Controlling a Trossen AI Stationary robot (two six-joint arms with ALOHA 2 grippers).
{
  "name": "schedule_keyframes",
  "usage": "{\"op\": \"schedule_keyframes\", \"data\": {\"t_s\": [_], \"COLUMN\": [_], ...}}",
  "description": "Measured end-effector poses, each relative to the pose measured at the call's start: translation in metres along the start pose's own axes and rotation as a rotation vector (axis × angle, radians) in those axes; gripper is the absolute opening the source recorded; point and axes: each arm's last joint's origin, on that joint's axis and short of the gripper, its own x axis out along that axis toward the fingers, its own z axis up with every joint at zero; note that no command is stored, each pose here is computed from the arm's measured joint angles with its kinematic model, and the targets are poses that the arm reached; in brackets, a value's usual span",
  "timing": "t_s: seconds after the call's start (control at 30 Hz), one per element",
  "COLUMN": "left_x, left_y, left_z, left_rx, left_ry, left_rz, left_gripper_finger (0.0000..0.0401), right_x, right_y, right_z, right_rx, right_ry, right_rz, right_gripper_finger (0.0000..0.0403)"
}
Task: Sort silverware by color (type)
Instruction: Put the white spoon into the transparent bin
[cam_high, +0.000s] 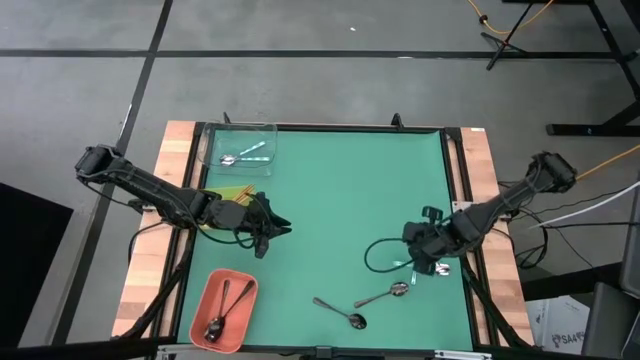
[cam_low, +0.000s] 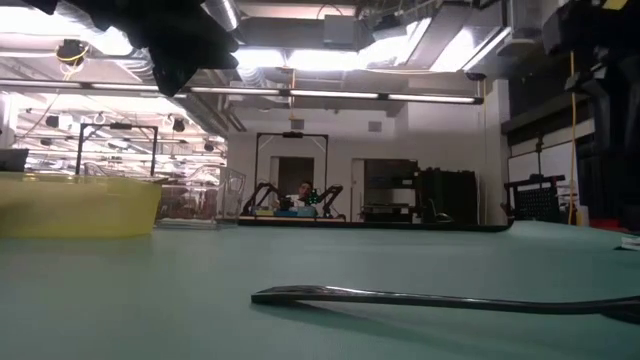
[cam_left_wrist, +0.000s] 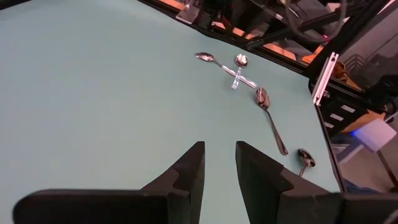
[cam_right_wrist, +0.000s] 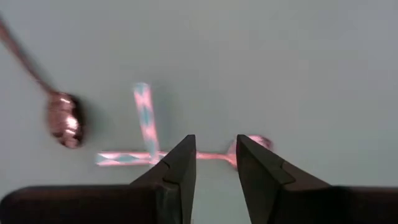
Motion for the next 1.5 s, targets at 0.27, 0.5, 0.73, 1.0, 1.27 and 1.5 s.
{"op": "schedule_keyframes", "data": {"t_s": [0.27, 0.5, 0.73, 1.0, 1.27, 1.5], "left_x": [0.000, 0.000, 0.000, 0.000, 0.000, 0.000], "left_y": [0.000, 0.000, 0.000, 0.000, 0.000, 0.000], "left_z": [0.000, 0.000, 0.000, 0.000, 0.000, 0.000], "left_rx": [0.001, 0.001, 0.001, 0.001, 0.000, 0.000], "left_ry": [0.000, 0.000, 0.000, 0.000, 0.000, 0.000], "left_rz": [0.000, 0.000, 0.000, 0.000, 0.000, 0.000], "left_gripper_finger": [0.0085, 0.0085, 0.0085, 0.0085, 0.0085, 0.0085], "right_x": [0.012, 0.025, 0.036, 0.051, 0.059, 0.061], "right_y": [0.020, 0.030, 0.030, 0.024, 0.022, 0.022], "right_z": [-0.012, -0.026, -0.035, -0.044, -0.047, -0.047], "right_rx": [0.005, 0.017, -0.009, -0.014, -0.009, -0.008], "right_ry": [-0.058, -0.080, -0.093, -0.077, -0.088, -0.090], "right_rz": [0.125, 0.184, 0.171, 0.145, 0.161, 0.164], "right_gripper_finger": [0.0104, 0.0104, 0.0104, 0.0104, 0.0104, 0.0104]}}
